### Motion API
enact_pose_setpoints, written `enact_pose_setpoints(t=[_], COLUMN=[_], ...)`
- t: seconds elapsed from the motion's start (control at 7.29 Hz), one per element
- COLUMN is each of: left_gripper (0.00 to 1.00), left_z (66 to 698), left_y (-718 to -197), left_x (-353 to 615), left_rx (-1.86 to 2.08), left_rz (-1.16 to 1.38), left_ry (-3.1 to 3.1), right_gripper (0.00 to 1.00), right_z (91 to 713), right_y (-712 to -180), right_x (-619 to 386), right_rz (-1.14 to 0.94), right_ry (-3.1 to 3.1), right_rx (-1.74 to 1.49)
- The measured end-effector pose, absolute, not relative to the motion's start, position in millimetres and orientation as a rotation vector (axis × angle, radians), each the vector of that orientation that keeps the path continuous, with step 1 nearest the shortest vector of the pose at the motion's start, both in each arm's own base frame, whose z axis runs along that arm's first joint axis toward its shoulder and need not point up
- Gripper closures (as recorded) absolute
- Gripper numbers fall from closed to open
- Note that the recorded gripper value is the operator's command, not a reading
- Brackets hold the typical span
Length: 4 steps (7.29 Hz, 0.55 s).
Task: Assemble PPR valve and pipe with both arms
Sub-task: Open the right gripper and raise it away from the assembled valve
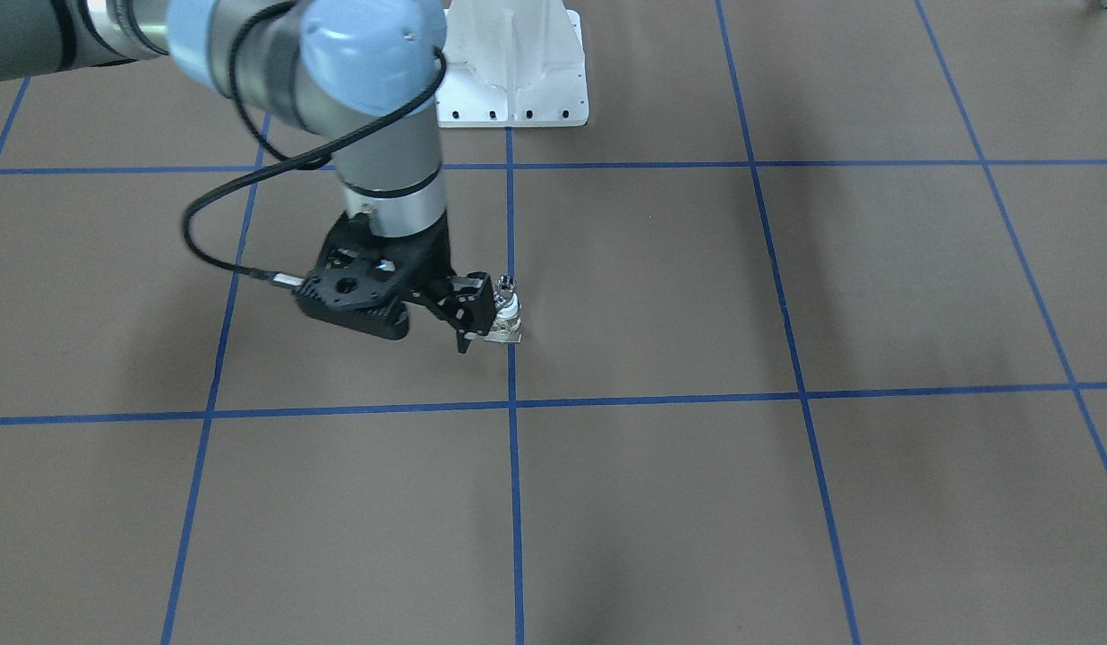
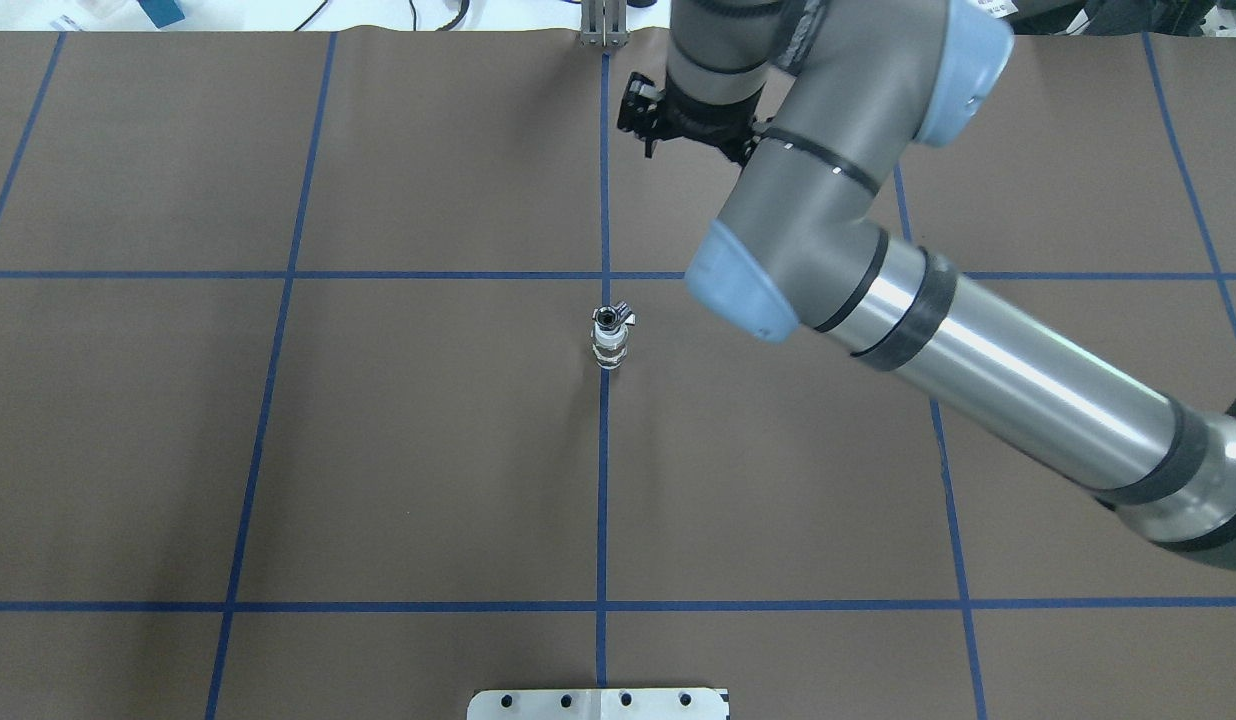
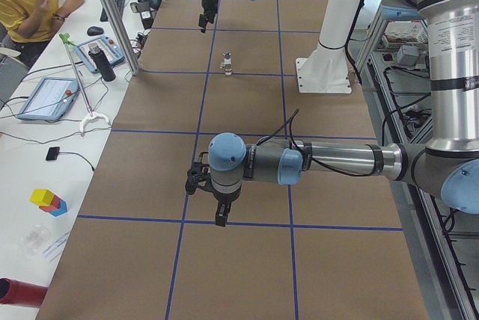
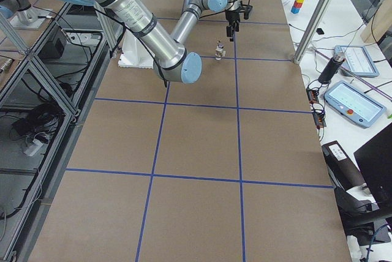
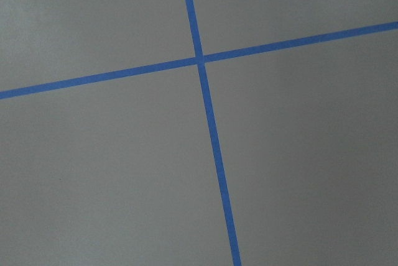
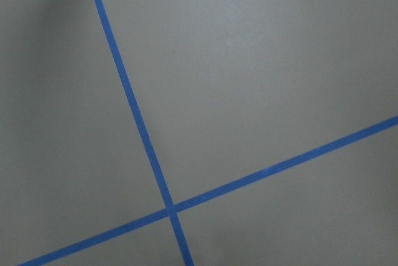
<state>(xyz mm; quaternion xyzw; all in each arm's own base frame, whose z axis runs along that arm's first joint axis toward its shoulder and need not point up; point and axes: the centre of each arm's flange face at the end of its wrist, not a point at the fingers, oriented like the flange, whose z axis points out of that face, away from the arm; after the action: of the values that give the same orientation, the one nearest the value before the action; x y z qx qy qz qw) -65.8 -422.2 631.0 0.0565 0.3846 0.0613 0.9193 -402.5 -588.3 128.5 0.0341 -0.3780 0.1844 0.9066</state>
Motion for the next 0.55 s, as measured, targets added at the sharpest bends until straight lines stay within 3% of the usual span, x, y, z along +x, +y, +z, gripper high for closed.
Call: enact_pose_setpoints(t=[0.55], left_gripper=[0.00], left_z=[642.3], left_y=[-412.6], left_x=[-76.7], left_rx=[0.016], left_rz=[0.068], left_ry=[0.767], right_gripper=[0.00], right_z=[273.3], right_y=[-647.0], right_x=[-196.5], right_rz=[0.117], right_ry=[-0.738], right_rx=[0.134])
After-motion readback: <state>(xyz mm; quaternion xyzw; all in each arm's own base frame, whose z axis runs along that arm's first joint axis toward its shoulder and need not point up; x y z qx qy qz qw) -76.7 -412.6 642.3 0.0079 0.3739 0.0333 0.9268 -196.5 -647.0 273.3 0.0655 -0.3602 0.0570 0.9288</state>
